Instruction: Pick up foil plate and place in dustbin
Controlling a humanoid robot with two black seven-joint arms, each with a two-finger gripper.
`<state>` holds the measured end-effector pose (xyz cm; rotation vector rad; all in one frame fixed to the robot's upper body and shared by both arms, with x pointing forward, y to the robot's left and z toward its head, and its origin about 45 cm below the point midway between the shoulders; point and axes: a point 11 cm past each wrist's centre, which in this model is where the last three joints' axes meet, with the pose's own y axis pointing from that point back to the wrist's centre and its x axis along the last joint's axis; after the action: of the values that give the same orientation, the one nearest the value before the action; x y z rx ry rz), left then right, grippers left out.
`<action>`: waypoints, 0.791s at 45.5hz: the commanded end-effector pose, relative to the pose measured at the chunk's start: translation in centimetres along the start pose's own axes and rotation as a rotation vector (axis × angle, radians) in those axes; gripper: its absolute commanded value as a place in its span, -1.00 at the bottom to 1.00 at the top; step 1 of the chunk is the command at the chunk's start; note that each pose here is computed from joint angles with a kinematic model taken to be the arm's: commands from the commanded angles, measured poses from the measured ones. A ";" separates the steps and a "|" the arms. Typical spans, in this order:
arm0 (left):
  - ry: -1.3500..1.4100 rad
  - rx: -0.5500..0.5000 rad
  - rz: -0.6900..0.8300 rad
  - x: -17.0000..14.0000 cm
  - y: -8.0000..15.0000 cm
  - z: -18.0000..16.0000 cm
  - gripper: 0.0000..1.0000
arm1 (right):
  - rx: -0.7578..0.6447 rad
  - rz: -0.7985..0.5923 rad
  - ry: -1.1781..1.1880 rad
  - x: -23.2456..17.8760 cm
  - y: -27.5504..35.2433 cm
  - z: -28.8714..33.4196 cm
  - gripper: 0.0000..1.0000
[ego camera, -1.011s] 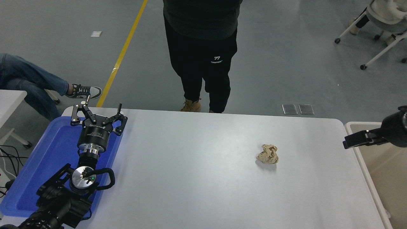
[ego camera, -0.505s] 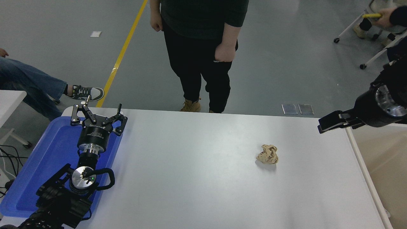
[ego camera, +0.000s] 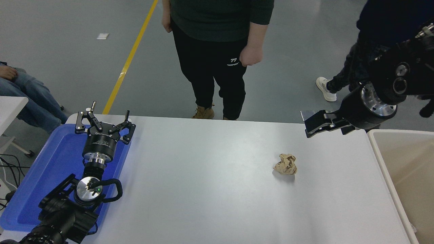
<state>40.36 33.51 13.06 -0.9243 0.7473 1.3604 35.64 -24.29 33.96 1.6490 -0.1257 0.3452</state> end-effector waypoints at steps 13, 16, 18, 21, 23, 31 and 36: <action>-0.001 0.000 0.000 0.0 0.0 0.0 1.00 | -0.030 -0.143 -0.012 -0.8 2.3 -1.3 1.00; -0.001 0.000 0.000 0.0 0.0 0.0 1.00 | -0.045 -0.169 -0.022 -1.2 2.5 -0.8 1.00; -0.001 0.000 0.000 0.0 0.0 0.0 1.00 | -0.053 -0.179 -0.026 -1.4 2.7 -0.6 1.00; 0.000 0.001 -0.001 0.0 0.0 0.0 1.00 | -0.056 -0.180 -0.026 -1.5 3.0 -0.7 1.00; 0.000 0.001 -0.001 0.0 0.0 0.0 1.00 | -0.049 -0.176 -0.034 -1.4 3.1 -0.8 1.00; -0.001 0.000 0.000 0.0 0.0 0.0 1.00 | -0.054 -0.156 -0.052 -1.1 3.9 -0.7 1.00; -0.001 0.000 0.000 0.0 0.0 0.0 1.00 | -0.062 -0.163 -0.056 -1.1 4.1 -0.5 1.00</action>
<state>40.36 33.50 13.06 -0.9235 0.7469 1.3603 33.55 -23.99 36.84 1.6080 -0.0356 0.1906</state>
